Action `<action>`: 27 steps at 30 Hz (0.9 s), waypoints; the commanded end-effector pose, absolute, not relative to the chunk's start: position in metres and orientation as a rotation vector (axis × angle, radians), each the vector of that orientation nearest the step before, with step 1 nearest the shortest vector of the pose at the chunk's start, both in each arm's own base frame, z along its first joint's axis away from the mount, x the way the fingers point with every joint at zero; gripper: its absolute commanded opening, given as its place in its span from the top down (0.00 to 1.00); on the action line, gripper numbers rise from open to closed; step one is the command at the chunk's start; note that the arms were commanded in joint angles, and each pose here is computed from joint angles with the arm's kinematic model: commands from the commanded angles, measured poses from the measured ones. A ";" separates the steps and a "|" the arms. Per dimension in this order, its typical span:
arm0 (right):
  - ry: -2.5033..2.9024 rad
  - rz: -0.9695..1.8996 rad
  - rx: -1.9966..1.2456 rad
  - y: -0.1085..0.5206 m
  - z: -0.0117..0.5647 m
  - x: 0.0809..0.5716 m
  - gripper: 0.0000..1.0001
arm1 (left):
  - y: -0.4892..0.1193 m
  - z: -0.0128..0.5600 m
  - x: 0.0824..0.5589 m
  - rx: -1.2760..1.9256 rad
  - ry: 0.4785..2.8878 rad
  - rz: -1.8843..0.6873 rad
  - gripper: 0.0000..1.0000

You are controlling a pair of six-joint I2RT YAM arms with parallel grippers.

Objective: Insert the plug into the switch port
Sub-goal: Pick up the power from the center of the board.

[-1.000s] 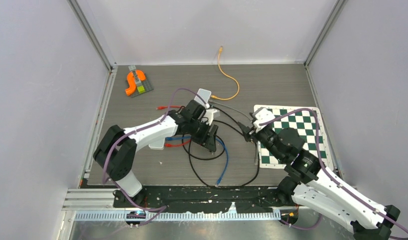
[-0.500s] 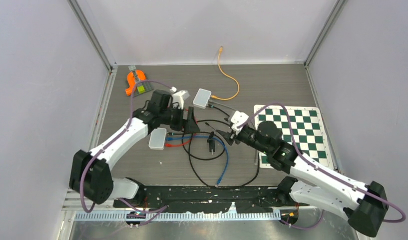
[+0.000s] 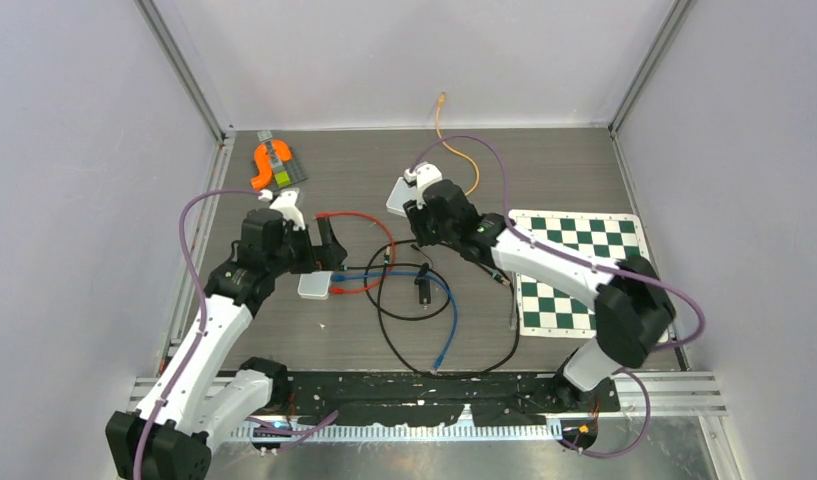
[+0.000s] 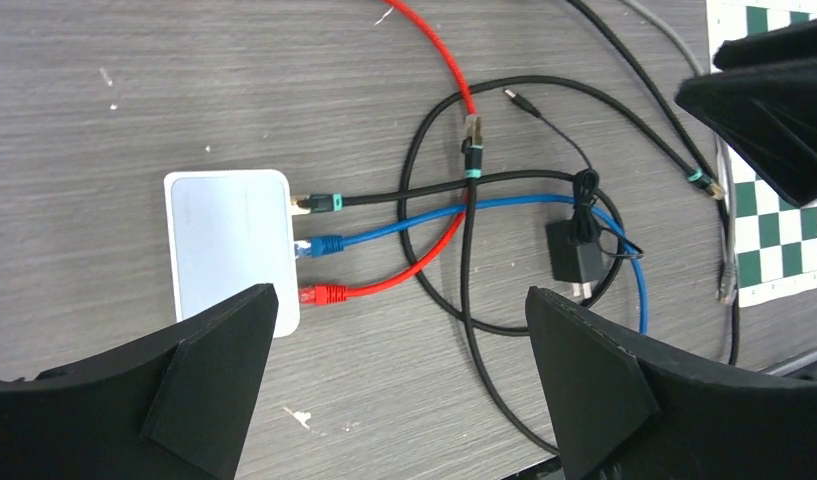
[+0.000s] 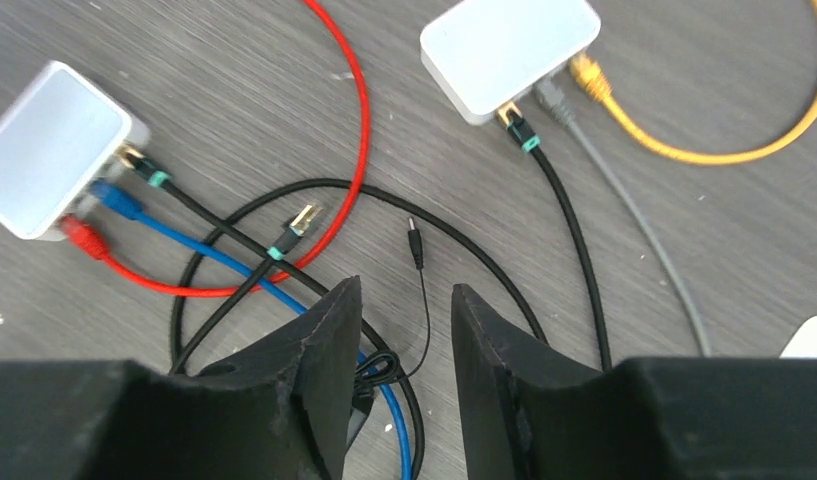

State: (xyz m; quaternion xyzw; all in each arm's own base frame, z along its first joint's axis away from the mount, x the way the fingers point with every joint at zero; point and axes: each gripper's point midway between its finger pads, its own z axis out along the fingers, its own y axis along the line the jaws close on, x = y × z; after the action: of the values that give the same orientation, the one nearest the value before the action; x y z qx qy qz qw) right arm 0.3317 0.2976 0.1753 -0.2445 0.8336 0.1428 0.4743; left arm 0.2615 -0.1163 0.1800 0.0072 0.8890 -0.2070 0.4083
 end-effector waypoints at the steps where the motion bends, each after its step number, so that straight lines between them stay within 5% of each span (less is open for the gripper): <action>1: 2.192 0.342 -0.560 0.301 0.153 0.341 0.57 | -0.100 0.166 0.254 -0.056 2.246 -0.448 0.01; 11: 2.359 0.320 -0.713 0.297 0.095 0.368 0.60 | -0.055 0.133 0.249 -0.603 2.283 -0.283 0.03; 17: 2.399 0.348 -0.792 0.304 0.070 0.373 0.61 | -0.043 0.115 0.240 -0.844 2.291 -0.227 0.14; 27: 2.422 0.389 -0.862 0.314 0.048 0.375 0.61 | -0.039 0.093 0.237 -1.037 2.377 -0.115 0.20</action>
State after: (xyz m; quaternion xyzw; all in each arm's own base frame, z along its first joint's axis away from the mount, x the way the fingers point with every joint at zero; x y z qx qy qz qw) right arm 0.3670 0.3022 0.0391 -0.2997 0.9100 0.1296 0.2555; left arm 0.2295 -0.0455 0.0850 -0.3448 0.8985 -0.0575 0.2654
